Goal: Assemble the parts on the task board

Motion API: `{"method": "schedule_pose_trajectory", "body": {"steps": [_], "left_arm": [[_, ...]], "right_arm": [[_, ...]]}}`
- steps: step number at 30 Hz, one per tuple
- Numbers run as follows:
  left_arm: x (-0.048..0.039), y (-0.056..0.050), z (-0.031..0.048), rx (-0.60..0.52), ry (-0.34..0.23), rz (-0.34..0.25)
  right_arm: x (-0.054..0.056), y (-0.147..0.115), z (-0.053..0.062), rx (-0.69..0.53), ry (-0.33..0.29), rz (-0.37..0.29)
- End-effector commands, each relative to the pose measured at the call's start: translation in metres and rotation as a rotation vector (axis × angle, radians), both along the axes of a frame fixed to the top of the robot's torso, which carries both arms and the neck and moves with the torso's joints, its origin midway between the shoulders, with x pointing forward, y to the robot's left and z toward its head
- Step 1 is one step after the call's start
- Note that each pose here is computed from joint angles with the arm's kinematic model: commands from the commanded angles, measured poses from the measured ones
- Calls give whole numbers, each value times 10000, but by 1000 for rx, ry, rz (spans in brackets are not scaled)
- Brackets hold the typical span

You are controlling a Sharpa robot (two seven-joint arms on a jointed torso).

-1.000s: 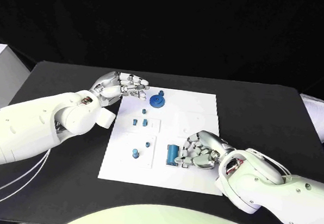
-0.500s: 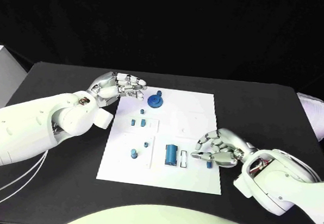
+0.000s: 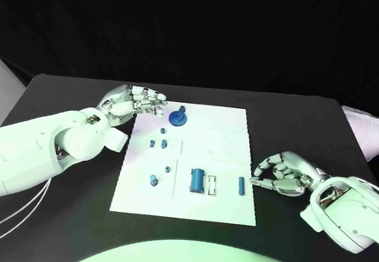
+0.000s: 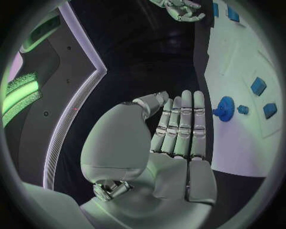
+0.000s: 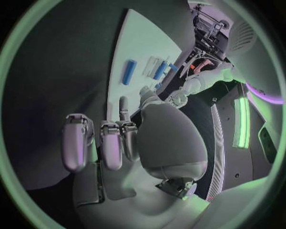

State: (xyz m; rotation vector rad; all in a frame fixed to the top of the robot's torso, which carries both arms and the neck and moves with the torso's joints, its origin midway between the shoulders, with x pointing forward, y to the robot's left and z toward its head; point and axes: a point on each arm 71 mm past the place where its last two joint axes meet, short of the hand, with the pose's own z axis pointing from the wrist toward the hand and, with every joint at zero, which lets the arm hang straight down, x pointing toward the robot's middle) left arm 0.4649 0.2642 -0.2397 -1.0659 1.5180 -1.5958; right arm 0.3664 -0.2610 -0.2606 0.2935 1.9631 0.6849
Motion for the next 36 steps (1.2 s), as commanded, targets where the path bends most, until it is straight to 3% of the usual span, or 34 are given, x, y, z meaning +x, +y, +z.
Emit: {"method": "schedule_pose_trajectory", "body": {"steps": [1, 14, 24, 36], "left_arm": [[-8, -17, 13, -13, -11, -9], [-26, -33, -6, -16, -7, -15], [-33, -34, -9, -18, -7, -14], [-39, -12, -19, -15, -4, -12]], "right_arm": [[-64, 49, -29, -85, 0, 52], [-120, 184, -175, -151, 35, 65], [-78, 250, -258, -194, 23, 22], [-66, 400, -340, -240, -5, 33]]}}
